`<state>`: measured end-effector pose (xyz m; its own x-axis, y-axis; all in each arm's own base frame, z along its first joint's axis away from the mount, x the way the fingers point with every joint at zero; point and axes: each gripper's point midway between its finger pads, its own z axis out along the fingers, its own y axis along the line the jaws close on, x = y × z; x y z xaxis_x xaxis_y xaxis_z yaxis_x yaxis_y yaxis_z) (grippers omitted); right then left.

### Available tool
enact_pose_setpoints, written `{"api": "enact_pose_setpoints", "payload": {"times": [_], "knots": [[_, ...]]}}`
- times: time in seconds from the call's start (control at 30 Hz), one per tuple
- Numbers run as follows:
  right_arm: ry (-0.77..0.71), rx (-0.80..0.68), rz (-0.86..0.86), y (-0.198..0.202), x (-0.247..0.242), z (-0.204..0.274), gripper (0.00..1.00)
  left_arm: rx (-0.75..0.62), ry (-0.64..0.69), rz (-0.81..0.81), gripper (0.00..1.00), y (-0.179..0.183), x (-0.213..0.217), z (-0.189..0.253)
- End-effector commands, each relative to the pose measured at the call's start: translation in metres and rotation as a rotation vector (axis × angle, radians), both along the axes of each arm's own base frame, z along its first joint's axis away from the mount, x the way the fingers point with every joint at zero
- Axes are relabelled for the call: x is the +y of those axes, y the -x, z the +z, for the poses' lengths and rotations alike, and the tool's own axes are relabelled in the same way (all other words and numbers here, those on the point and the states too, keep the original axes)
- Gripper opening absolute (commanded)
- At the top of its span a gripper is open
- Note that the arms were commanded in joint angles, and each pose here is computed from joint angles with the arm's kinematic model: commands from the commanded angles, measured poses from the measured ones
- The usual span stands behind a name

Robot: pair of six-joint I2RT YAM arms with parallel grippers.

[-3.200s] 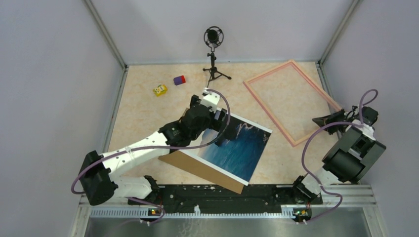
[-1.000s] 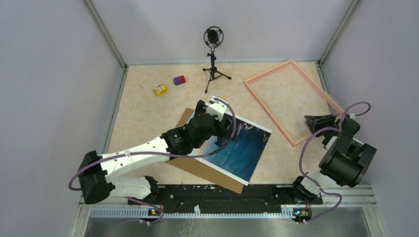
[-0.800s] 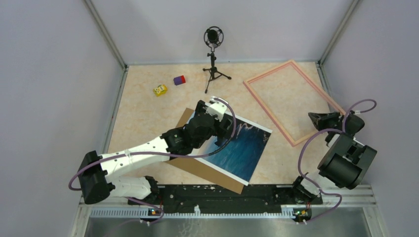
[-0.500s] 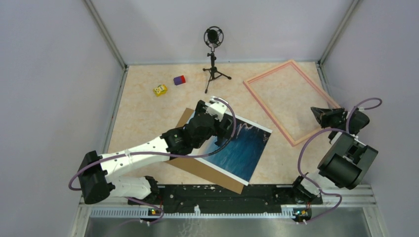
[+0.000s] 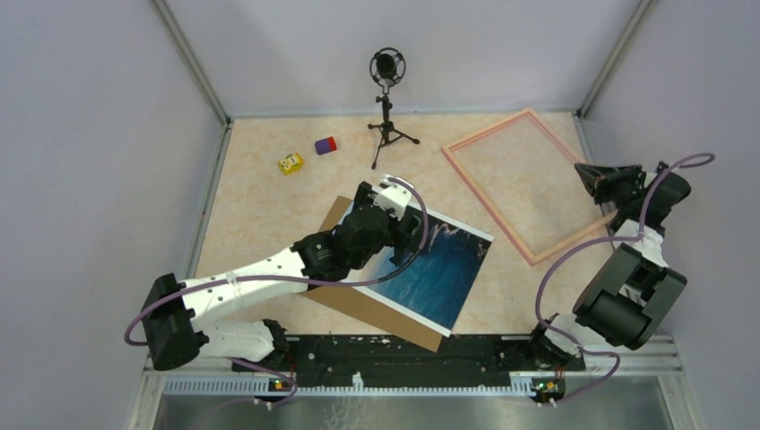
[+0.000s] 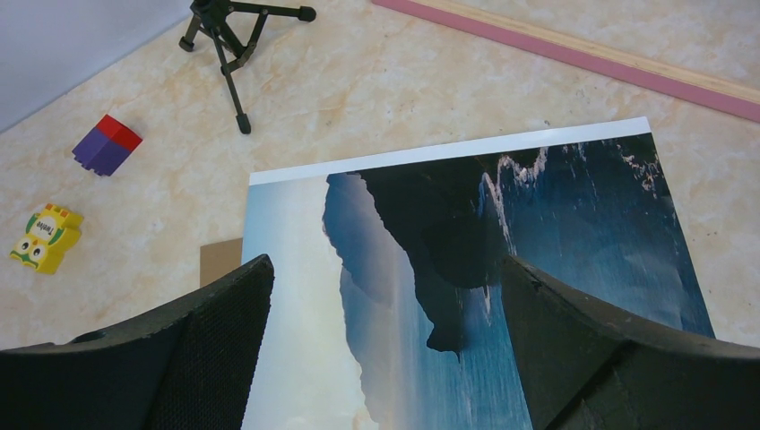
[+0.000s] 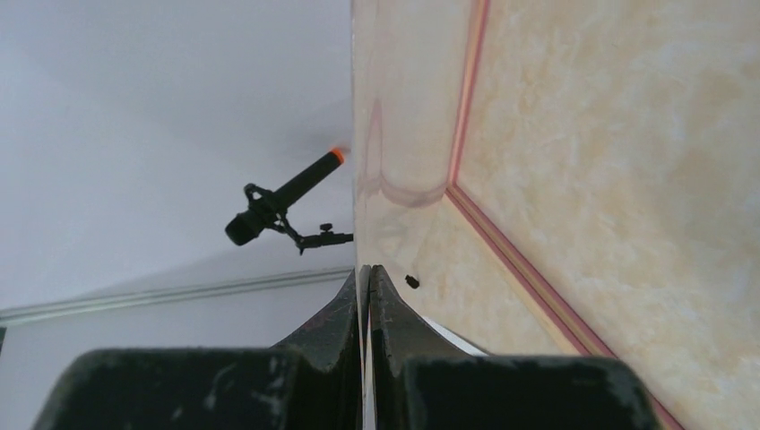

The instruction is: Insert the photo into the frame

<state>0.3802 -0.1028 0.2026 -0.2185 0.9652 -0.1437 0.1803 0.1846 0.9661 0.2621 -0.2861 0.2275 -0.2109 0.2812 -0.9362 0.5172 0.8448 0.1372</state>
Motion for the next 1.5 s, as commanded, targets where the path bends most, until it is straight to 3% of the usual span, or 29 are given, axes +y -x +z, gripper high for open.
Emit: {"api": "enact_pose_setpoints", "payload": {"times": [0.0,0.27,0.63,0.87,1.17,1.47], "knots": [[0.100,-0.114,0.056,-0.014,0.018,0.079,0.00,-0.039,0.043,0.012,0.99,-0.004,-0.002,0.015],[0.120,-0.183,0.099,-0.051,0.047,0.152,0.00,-0.046,0.043,0.017,0.99,-0.005,0.000,0.017],[0.148,-0.258,0.168,-0.104,0.081,0.204,0.00,-0.056,0.038,0.035,0.99,-0.009,0.005,0.019],[0.132,-0.162,0.161,-0.111,0.078,0.143,0.00,-0.058,0.031,0.040,0.99,-0.010,0.007,0.018],[0.150,0.014,0.118,-0.071,0.056,0.026,0.00,-0.069,0.021,0.050,0.99,-0.012,0.009,0.018],[0.220,0.113,0.094,-0.031,0.020,-0.014,0.00,-0.066,0.017,0.047,0.99,-0.012,0.008,0.016]]}}
